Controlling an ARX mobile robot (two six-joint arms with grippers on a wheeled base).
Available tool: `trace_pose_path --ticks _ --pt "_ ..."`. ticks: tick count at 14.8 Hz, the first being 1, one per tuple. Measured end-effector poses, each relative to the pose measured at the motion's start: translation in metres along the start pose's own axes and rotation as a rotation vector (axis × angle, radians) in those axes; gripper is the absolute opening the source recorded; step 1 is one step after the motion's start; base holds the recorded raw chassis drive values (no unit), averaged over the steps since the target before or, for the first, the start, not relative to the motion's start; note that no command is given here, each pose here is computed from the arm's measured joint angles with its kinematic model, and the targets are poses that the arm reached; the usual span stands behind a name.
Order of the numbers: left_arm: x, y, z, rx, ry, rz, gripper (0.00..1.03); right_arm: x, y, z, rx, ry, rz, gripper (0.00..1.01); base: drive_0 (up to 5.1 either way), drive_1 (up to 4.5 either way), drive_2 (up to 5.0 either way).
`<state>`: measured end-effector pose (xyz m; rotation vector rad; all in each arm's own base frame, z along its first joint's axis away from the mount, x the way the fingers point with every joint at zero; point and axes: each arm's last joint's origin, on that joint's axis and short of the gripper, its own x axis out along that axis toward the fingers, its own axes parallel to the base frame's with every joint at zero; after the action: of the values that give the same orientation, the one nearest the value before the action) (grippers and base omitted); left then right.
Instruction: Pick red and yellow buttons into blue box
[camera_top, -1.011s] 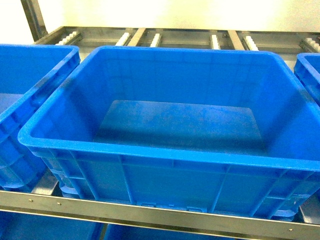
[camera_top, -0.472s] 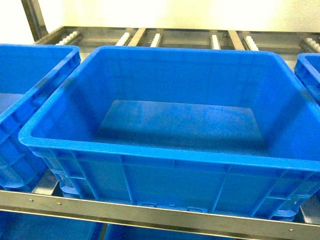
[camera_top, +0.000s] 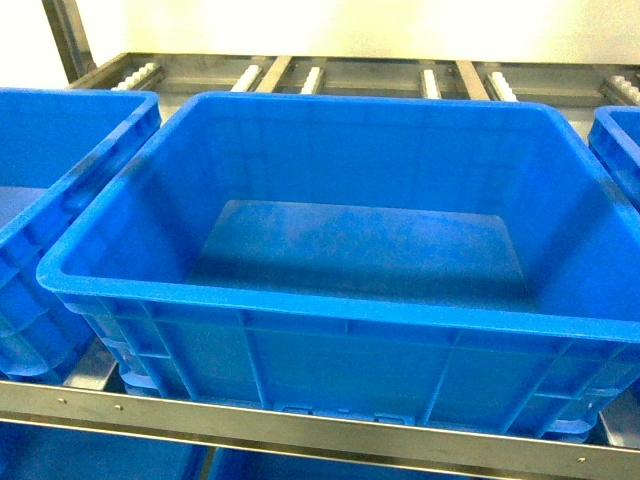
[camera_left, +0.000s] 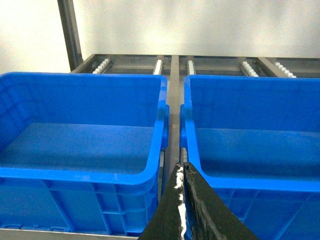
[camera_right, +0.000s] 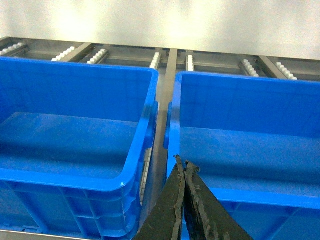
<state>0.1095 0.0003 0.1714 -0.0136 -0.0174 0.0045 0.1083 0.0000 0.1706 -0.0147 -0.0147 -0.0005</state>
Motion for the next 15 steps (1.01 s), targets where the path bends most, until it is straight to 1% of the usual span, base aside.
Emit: trace_pose_path --ticks 1,2,3,4,5,6,12,13,14,15 --pt "-0.001 0.000 0.000 0.000 0.003 0.000 0.02 -0.002 0.000 -0.001 0.000 0.011 0.000 0.02 0.0 0.00 0.0" --pt "-0.002 0.000 0.000 0.000 0.001 0.000 0.02 -0.008 0.000 -0.007 0.000 0.055 0.001 0.02 0.0 0.00 0.0" --pt "-0.007 0.000 -0.005 0.001 0.045 0.001 0.02 -0.011 0.000 -0.002 0.000 -0.004 0.000 0.02 0.0 0.00 0.0" --pt "-0.012 0.000 -0.005 0.000 0.029 -0.003 0.02 -0.011 0.000 -0.002 0.000 0.002 0.000 0.02 0.0 0.00 0.0" --pt "-0.012 0.000 -0.001 0.000 0.001 -0.002 0.02 -0.011 0.000 -0.003 0.000 0.014 0.001 0.02 0.0 0.00 0.0" --pt "-0.012 0.000 -0.004 0.001 0.022 -0.001 0.02 -0.011 0.000 -0.003 0.000 0.006 0.001 0.02 0.0 0.00 0.0" --pt "-0.012 0.000 -0.004 0.001 0.017 -0.002 0.02 -0.011 0.000 -0.003 0.000 0.010 0.001 0.02 0.0 0.00 0.0" --pt "-0.012 0.000 -0.004 0.000 0.018 -0.002 0.07 -0.011 0.000 -0.003 0.000 0.010 0.001 0.02 0.0 0.00 0.0" --pt "-0.012 0.000 -0.004 0.000 0.017 -0.002 0.18 -0.011 0.000 -0.003 0.000 0.010 0.001 0.03 0.0 0.00 0.0" --pt "-0.012 0.000 -0.004 0.000 0.017 -0.002 0.30 -0.011 0.000 -0.003 0.000 0.010 0.001 0.15 0.0 0.00 0.0"
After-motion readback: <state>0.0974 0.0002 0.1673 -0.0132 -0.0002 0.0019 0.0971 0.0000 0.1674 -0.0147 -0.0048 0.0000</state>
